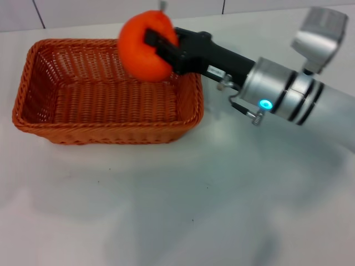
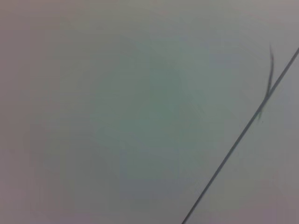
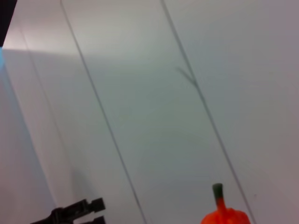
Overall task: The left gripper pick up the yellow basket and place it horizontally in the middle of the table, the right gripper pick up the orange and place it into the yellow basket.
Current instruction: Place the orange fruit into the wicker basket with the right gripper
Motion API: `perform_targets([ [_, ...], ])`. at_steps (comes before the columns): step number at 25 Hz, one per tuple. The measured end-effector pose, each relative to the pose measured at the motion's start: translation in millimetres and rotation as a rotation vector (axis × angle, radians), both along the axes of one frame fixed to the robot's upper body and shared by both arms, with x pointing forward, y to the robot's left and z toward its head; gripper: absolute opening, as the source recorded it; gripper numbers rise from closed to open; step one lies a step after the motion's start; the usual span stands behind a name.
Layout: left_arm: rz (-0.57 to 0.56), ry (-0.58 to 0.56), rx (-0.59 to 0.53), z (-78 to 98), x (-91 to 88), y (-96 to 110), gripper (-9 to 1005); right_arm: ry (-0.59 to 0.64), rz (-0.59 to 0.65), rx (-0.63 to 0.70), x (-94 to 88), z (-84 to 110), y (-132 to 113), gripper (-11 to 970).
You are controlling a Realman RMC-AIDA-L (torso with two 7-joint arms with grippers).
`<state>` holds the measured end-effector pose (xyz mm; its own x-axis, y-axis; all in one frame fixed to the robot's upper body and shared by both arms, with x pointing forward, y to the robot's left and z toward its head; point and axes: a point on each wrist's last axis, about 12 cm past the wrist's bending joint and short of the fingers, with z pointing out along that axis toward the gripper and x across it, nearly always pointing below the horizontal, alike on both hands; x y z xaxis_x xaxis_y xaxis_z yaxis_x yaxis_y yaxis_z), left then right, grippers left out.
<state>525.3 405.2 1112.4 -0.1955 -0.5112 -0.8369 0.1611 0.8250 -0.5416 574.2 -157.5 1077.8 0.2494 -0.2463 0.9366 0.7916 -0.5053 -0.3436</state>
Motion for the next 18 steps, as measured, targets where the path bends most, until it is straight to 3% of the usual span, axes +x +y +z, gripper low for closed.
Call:
perform_targets([
  [11, -0.020, -0.004, 0.008, 0.2, 2.1, -3.9, 892, -0.003, -0.004, 0.014, 10.5, 10.4, 7.4, 173],
  [14, -0.023, -0.005, 0.011, 0.8, 2.8, -4.1, 892, 0.002, -0.030, 0.039, 12.6, 12.1, 5.3, 293],
  [18, -0.026, -0.008, 0.010, 1.3, 3.7, -4.8, 891, 0.003, -0.041, 0.048, 13.5, 12.7, 4.1, 375],
])
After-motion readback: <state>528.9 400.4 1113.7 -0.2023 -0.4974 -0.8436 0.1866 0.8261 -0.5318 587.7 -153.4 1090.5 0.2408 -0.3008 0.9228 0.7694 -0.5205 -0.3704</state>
